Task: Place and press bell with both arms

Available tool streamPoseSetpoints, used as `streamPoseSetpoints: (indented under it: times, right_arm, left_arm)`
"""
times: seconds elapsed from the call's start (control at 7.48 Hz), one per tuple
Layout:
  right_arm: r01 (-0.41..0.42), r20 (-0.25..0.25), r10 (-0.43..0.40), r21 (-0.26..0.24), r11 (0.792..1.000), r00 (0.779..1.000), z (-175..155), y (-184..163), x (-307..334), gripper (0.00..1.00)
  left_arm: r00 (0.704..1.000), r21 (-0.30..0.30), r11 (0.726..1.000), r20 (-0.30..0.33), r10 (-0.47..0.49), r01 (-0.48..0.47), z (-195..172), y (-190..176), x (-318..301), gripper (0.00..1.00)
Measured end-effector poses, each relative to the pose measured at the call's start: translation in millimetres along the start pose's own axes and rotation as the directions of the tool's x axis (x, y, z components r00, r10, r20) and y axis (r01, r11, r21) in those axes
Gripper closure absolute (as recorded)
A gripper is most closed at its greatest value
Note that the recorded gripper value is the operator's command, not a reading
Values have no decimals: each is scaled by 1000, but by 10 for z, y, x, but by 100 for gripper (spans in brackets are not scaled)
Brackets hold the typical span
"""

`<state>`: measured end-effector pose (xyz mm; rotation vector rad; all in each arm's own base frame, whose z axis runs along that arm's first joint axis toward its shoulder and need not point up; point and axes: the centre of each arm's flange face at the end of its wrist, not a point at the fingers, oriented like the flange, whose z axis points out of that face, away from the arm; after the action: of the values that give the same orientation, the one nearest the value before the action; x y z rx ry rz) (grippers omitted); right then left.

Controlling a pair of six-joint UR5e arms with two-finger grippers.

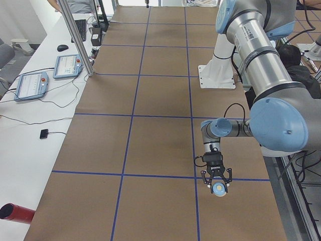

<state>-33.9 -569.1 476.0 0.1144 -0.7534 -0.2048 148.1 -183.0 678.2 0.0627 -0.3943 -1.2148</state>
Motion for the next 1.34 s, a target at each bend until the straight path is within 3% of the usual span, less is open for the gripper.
streamPoseSetpoints:
  times: [0.13,0.4,0.67,0.8,1.07,1.2,1.34]
  right_arm:
    - [-3,0,3,-3,1000,1000,12,0,12,0]
    - [-15,0,15,-16,1000,1000,84,-7,78,0]
    - [-31,4,31,-33,999,1000,177,-7,162,0]
    - [-36,27,37,-36,999,999,189,10,167,0]
    - [-42,86,44,-33,999,995,152,25,142,0]
    - [-45,95,48,-29,999,994,119,3,123,0]
    - [-64,96,66,-21,998,993,66,-55,75,0]
  left_arm:
    - [998,-31,999,-44,34,-35,-337,-51,338,100]
    - [975,-25,991,-185,123,-130,-1111,-411,1166,100]
    - [919,62,972,-316,234,-226,-1777,-634,1704,100]
    - [876,103,962,-398,274,-254,-2296,-610,2022,100]
    - [742,187,926,-556,376,-329,-3381,-565,2457,100]
    - [650,228,915,-647,398,-334,-3775,-547,2590,100]
    - [537,284,899,-727,428,-333,-4066,-529,2681,100]
